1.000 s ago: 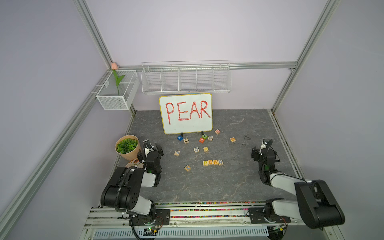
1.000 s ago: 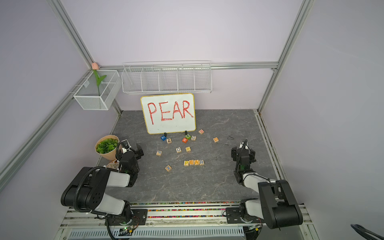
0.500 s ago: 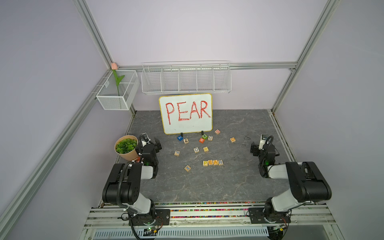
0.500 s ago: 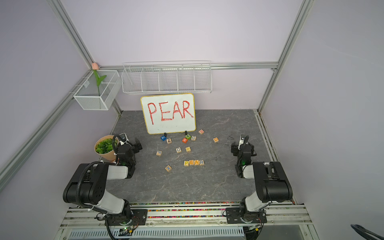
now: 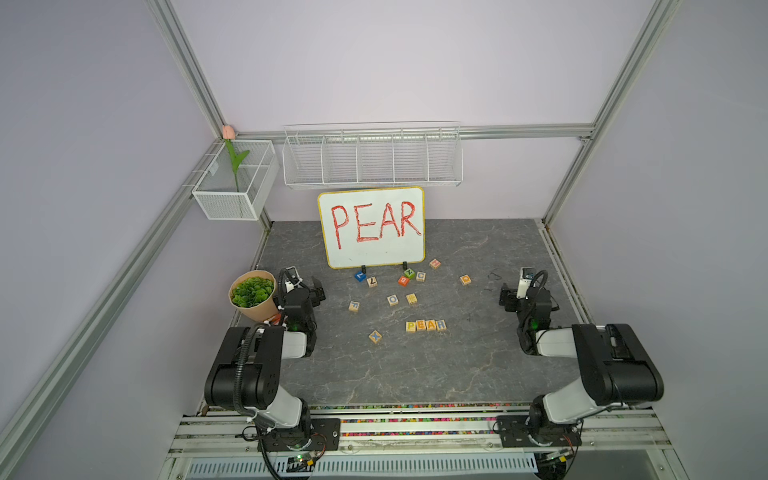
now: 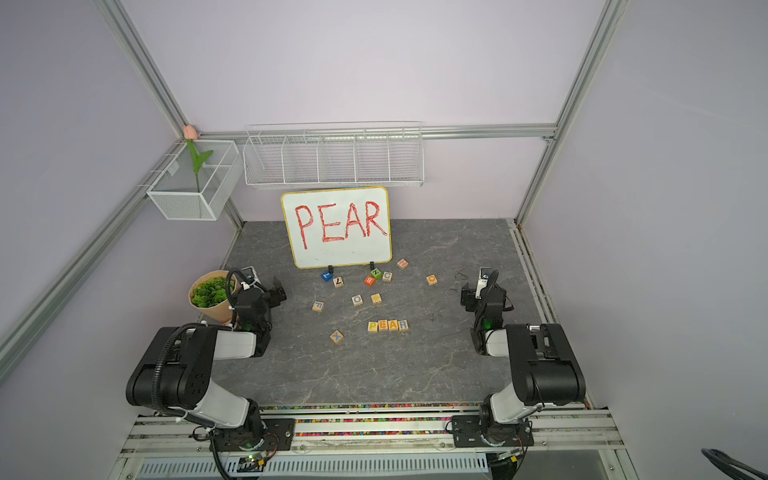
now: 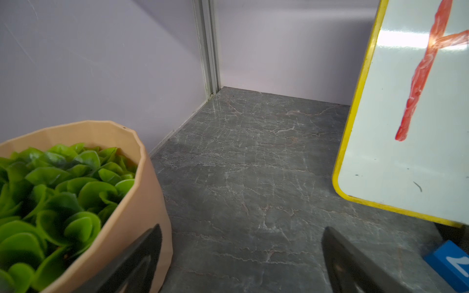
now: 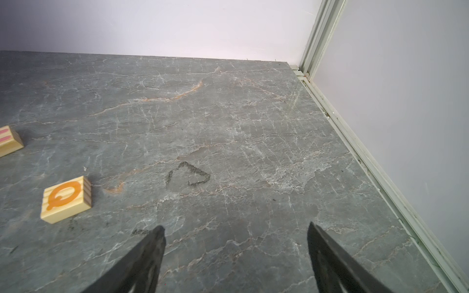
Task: Spell the uppercase word “pear” with letter blocks
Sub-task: Reset both arms
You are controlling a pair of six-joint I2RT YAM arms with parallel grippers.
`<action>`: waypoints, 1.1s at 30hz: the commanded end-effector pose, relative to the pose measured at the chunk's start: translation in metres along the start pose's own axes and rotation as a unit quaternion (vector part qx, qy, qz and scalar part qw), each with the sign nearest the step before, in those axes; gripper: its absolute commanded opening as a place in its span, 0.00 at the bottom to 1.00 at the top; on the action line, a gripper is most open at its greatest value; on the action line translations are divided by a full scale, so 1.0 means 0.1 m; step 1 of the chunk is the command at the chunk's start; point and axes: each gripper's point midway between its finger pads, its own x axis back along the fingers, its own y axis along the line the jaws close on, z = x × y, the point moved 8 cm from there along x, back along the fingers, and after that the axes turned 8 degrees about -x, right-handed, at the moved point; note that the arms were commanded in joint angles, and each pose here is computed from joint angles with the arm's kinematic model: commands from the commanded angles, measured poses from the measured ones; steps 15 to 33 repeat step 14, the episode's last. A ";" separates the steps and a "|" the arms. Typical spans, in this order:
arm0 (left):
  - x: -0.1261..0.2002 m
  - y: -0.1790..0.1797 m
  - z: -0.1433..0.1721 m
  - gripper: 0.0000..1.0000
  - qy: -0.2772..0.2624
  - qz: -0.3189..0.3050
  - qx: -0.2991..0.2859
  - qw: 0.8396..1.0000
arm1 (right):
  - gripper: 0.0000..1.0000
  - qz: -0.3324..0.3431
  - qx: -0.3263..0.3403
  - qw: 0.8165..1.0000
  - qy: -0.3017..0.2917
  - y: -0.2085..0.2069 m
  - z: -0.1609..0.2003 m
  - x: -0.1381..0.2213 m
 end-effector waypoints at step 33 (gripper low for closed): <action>0.00 0.01 -0.03 0.99 -0.005 0.001 0.004 1.000 | 0.89 -0.013 -0.002 1.000 -0.008 0.03 -0.06 0.01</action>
